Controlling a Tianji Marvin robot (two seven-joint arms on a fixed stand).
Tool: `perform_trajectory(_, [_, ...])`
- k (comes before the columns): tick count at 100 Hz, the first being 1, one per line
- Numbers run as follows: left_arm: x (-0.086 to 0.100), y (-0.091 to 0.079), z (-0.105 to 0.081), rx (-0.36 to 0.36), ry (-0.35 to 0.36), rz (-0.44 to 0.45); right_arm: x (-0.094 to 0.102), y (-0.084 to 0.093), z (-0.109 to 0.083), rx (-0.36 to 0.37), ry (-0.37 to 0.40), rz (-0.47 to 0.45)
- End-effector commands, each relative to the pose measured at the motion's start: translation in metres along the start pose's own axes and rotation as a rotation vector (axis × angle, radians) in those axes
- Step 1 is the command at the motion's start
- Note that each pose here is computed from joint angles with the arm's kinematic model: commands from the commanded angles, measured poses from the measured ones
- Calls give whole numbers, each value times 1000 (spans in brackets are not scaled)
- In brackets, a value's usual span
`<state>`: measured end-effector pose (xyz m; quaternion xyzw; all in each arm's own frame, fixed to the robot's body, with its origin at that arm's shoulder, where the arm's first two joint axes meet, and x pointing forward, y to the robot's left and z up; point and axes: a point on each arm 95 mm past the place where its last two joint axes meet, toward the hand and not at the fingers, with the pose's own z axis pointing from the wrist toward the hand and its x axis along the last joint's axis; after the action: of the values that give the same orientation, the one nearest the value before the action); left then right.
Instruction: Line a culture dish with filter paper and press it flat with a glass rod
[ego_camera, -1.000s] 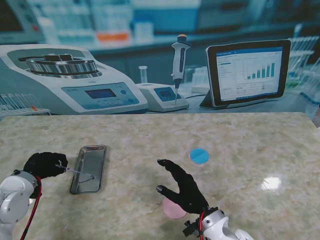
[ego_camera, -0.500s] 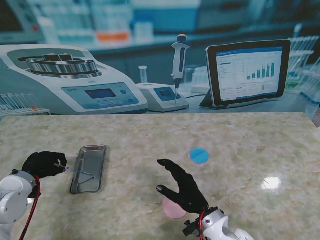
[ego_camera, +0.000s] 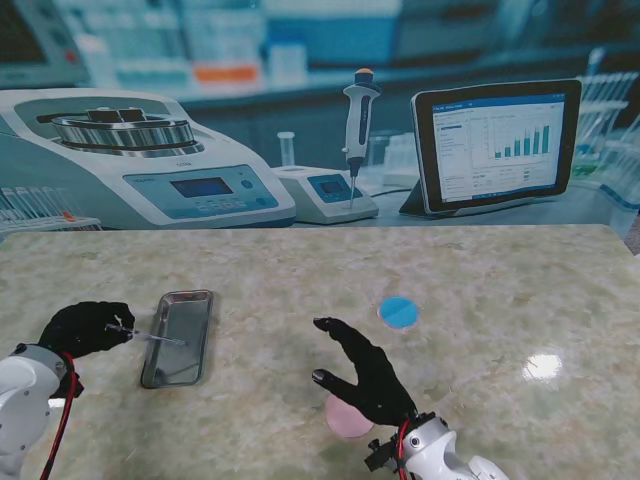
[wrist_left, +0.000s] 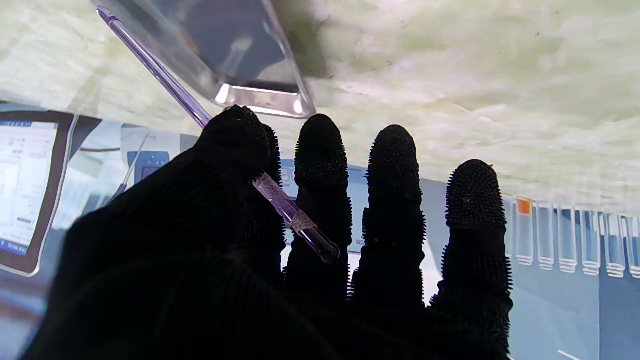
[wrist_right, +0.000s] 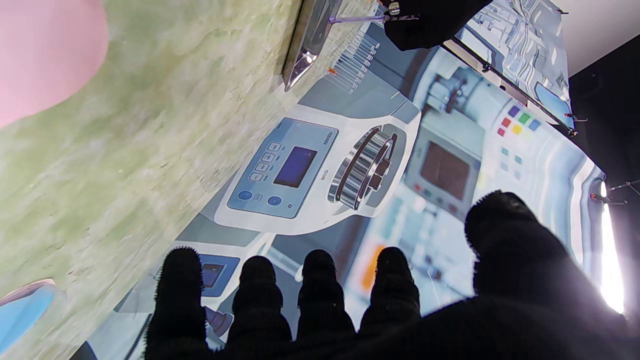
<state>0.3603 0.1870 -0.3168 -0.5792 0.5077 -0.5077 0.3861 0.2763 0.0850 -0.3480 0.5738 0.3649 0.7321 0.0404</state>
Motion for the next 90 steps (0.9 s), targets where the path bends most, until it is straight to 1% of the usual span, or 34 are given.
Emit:
perform_trajectory(1, [5,-1,-4,10,20,-11,1,-3,-1,2,-5,3])
perform_trajectory(13, [13,-4,-10,29,53,-47,0,0,-1,3,-6,-8])
perform_trajectory(24, [23,-6,-17,42,96,-84,0,4,-1,2,-6,-26])
perform_trajectory(66, [76,-5,-39,56,282,-226,3,25,-3,19,11,-113])
perform_trajectory(90, [106,0,-48,44,373,-302,8,36,-4,44,32,-163])
